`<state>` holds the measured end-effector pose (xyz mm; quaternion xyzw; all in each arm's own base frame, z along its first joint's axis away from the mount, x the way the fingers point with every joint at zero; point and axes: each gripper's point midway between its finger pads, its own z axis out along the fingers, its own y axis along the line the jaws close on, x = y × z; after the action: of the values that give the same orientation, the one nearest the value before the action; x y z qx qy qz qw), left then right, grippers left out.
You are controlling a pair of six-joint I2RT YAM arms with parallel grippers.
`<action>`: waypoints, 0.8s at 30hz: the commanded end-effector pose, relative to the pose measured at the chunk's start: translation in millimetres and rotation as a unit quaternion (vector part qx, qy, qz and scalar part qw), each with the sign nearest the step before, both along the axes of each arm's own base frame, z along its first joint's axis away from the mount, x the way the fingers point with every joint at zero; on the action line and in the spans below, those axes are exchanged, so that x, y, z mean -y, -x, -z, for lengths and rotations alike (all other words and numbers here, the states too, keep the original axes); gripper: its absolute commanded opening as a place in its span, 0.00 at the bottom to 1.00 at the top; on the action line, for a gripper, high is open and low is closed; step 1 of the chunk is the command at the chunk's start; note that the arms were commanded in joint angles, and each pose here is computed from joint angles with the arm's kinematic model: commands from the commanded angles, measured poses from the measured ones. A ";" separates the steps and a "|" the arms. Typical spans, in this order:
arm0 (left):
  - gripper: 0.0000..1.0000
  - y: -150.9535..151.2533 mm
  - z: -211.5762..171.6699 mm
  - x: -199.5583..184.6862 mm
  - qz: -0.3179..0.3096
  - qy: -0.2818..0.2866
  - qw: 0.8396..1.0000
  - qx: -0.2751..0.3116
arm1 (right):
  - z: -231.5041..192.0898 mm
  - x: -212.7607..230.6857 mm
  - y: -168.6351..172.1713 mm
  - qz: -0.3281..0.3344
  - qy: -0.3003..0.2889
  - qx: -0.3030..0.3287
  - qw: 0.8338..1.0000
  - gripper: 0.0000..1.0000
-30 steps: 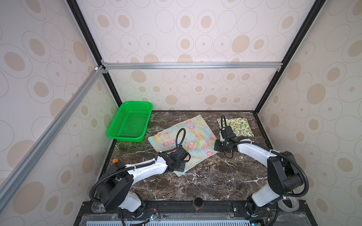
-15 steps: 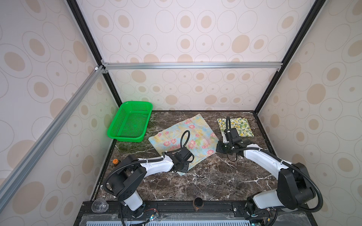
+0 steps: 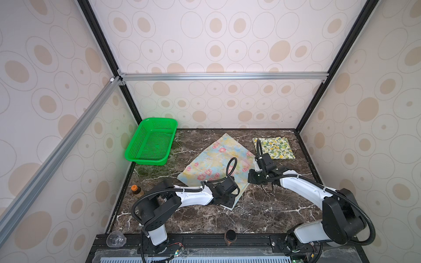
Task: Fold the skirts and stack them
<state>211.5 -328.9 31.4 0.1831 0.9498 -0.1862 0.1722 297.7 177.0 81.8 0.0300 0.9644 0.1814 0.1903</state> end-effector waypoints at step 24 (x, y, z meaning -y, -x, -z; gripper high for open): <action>0.53 -81.0 -50.3 -258.7 -0.409 0.122 0.904 -0.023 | 21.7 -97.5 43.7 -0.151 -0.006 -0.054 0.987 0.00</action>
<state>294.3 -75.2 77.0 -0.2258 0.9241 -0.1982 0.2362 253.2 268.1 58.2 -0.1027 0.9657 0.2064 0.1198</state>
